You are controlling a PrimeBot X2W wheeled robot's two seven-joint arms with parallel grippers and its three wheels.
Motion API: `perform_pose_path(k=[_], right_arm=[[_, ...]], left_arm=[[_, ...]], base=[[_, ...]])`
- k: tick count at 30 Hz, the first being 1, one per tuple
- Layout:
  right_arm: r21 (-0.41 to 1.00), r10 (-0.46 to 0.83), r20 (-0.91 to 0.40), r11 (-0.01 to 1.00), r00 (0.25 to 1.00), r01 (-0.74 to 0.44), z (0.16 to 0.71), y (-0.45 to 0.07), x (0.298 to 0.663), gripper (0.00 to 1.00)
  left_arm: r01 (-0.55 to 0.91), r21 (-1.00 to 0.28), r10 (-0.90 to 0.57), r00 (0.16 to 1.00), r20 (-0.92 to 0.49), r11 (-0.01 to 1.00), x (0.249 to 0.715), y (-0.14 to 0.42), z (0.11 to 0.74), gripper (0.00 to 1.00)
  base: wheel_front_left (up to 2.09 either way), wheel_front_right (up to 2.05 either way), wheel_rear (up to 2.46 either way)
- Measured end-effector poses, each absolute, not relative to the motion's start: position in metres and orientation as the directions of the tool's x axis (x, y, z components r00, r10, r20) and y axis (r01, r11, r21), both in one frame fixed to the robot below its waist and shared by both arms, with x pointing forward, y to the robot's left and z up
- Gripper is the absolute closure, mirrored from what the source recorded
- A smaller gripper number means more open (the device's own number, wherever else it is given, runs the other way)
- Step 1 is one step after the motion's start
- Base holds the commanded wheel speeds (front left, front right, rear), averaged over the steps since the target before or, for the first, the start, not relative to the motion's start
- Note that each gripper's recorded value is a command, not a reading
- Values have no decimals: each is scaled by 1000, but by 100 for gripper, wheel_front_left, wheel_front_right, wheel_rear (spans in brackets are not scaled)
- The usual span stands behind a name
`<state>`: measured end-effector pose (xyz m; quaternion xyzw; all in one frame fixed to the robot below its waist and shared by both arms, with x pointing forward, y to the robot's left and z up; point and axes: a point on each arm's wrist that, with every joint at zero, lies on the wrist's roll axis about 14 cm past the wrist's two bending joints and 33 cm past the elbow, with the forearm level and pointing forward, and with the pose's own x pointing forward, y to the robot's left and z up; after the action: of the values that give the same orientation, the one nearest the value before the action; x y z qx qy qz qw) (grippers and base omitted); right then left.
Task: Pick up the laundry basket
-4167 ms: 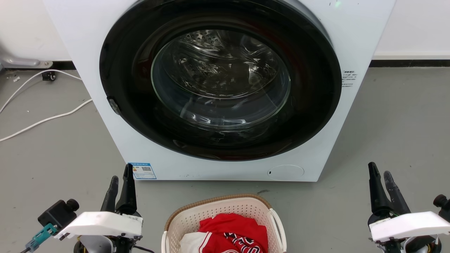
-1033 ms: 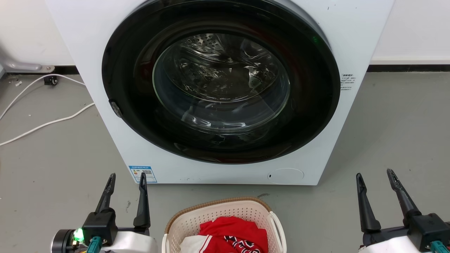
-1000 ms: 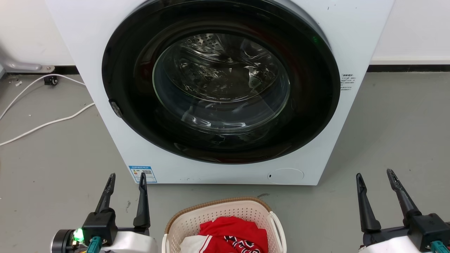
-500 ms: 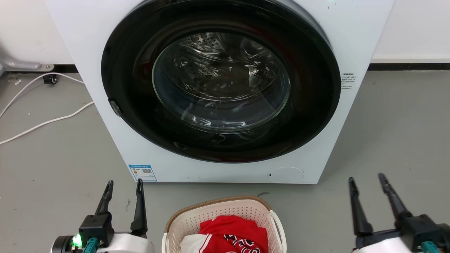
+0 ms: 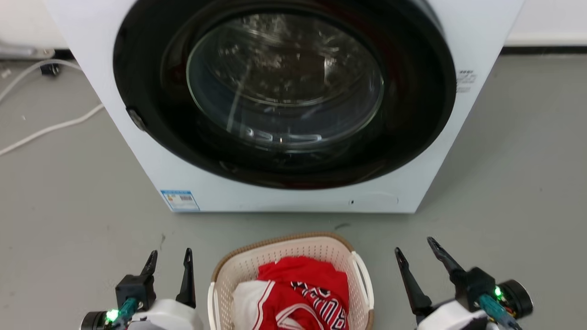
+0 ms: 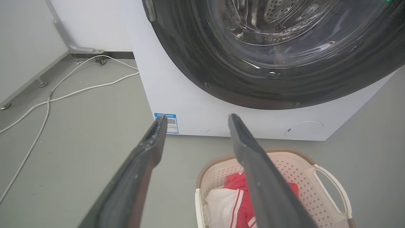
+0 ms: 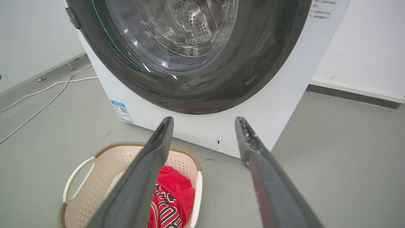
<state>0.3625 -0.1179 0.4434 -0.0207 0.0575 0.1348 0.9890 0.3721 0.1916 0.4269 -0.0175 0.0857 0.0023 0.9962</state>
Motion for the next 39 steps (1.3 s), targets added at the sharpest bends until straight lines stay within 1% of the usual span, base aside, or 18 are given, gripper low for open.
perform_pose_path(k=[9, 15, 21, 27, 32, 33, 39], right_arm=[[-7, 313, -277, 945, 908, -328, 388, -109, 391, 0], [16, 349, -402, 927, 847, -375, 342, -104, 400, 0], [49, 367, -514, 915, 775, -401, 298, -103, 401, 0], [73, 367, -606, 909, 706, -410, 259, -106, 400, 0], [97, 375, -669, 900, 642, -424, 230, -104, 395, 0], [112, 379, -694, 897, 613, -428, 217, -102, 393, 0], [135, 383, -729, 893, 568, -428, 193, -100, 394, 0]], left_arm=[[-2, -56, -17, 941, -337, 998, 395, 191, 371, 0], [7, -50, -29, 895, -446, 999, 404, 191, 331, 0], [26, -45, -47, 824, -565, 999, 400, 189, 287, 0], [39, -46, -60, 756, -652, 998, 395, 186, 252, 0], [29, -38, -48, 709, -703, 999, 391, 189, 229, 0], [26, -30, -40, 686, -727, 999, 389, 190, 217, 0], [18, -29, -34, 657, -753, 999, 392, 192, 198, 0]], base=[[0, 0, 0], [0, 0, 0], [0, 0, 0], [0, 0, 0], [0, 0, 0], [0, 0, 0], [0, 0, 0]])
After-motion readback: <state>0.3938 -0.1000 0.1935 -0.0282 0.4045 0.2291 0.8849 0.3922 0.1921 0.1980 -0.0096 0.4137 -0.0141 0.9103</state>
